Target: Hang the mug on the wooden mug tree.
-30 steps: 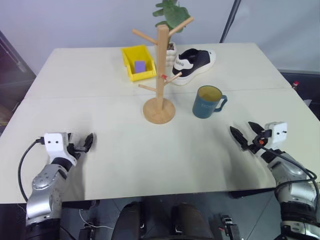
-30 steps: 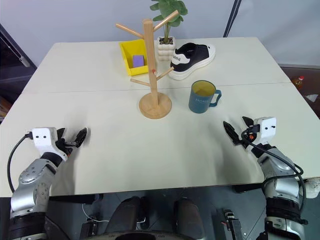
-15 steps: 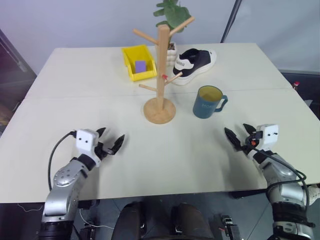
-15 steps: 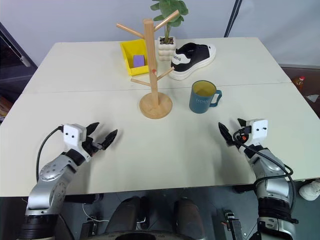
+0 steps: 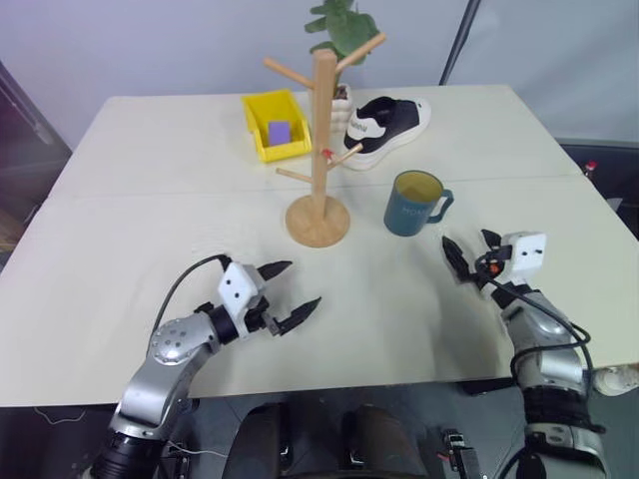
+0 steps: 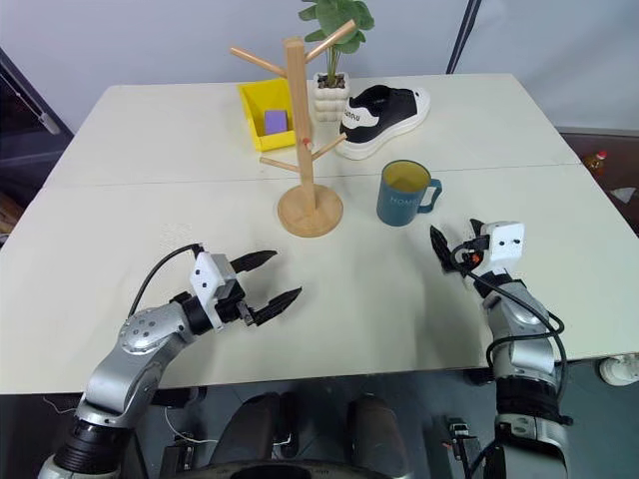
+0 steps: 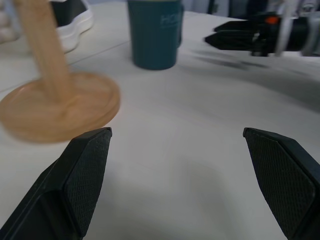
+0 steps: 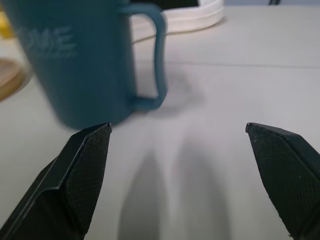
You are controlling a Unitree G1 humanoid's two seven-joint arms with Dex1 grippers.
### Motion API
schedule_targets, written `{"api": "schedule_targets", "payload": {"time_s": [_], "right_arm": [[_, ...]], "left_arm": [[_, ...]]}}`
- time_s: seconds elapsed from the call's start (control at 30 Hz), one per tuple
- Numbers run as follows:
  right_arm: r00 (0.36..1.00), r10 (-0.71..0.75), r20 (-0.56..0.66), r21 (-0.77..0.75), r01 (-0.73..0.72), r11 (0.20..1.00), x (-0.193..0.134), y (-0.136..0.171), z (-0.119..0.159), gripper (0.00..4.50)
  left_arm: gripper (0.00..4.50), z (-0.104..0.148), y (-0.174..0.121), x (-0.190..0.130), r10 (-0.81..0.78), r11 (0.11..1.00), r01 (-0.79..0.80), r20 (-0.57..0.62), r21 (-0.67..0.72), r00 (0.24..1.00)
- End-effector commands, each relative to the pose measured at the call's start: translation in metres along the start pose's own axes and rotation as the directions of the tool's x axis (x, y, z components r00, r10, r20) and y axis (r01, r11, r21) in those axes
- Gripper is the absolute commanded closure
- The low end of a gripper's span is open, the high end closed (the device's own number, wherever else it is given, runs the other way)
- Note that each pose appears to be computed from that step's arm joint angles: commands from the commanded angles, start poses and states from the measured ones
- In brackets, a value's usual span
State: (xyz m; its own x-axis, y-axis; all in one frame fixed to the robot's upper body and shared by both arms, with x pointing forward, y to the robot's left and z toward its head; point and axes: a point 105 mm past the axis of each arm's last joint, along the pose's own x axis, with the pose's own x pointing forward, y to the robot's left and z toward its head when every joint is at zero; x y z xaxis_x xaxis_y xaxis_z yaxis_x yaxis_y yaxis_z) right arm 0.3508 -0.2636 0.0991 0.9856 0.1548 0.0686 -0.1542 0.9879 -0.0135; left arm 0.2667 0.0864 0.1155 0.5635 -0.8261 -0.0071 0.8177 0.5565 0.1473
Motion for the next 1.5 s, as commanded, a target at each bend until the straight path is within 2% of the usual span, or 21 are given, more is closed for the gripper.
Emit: {"api": "schedule_targets", "payload": {"time_s": [0.03, 0.43, 0.83, 0.93, 1.17, 1.33, 1.43, 1.5], "right_arm": [[0.999, -0.023, 0.033, -0.033, 0.024, 0.999, 0.008, -0.004, 0.007, 0.04], [0.998, -0.034, 0.055, -0.052, 0.037, 0.998, 0.037, -0.012, 0.010, 0.04], [0.998, 0.025, 0.063, -0.062, -0.021, 0.998, 0.059, 0.003, 0.020, 0.04], [0.996, 0.064, 0.058, -0.049, -0.061, 0.997, 0.061, 0.010, 0.019, 0.87], [0.985, 0.142, 0.093, -0.012, -0.142, 0.990, 0.060, 0.026, 0.025, 4.43], [0.976, 0.181, 0.119, -0.037, -0.178, 0.983, 0.053, 0.036, 0.033, 4.48], [0.960, 0.251, 0.127, -0.183, -0.226, 0.957, 0.043, 0.047, 0.049, 4.48], [0.926, 0.355, 0.130, -0.326, -0.298, 0.897, 0.030, 0.062, 0.069, 4.48]], "left_arm": [[0.00, 0.017, -0.005, 0.006, -0.034, 0.999, 0.031, 0.053, 0.045, 0.998], [0.00, 0.021, 0.003, 0.009, -0.016, 0.997, 0.012, 0.057, 0.073, 0.998], [0.00, 0.027, 0.007, 0.012, -0.010, 0.996, 0.004, 0.075, 0.087, 0.997], [0.00, 0.028, 0.008, 0.012, -0.008, 0.996, 0.001, 0.076, 0.089, 0.997], [0.00, 0.030, 0.013, 0.012, 0.006, 0.996, -0.013, 0.084, 0.090, 0.996], [0.00, 0.028, 0.015, 0.008, 0.030, 0.996, -0.036, 0.082, 0.079, 0.996], [0.00, 0.025, 0.019, 0.004, 0.057, 0.995, -0.063, 0.075, 0.077, 0.996], [0.00, 0.024, 0.025, -0.001, 0.085, 0.992, -0.091, 0.068, 0.087, 0.994]]}}
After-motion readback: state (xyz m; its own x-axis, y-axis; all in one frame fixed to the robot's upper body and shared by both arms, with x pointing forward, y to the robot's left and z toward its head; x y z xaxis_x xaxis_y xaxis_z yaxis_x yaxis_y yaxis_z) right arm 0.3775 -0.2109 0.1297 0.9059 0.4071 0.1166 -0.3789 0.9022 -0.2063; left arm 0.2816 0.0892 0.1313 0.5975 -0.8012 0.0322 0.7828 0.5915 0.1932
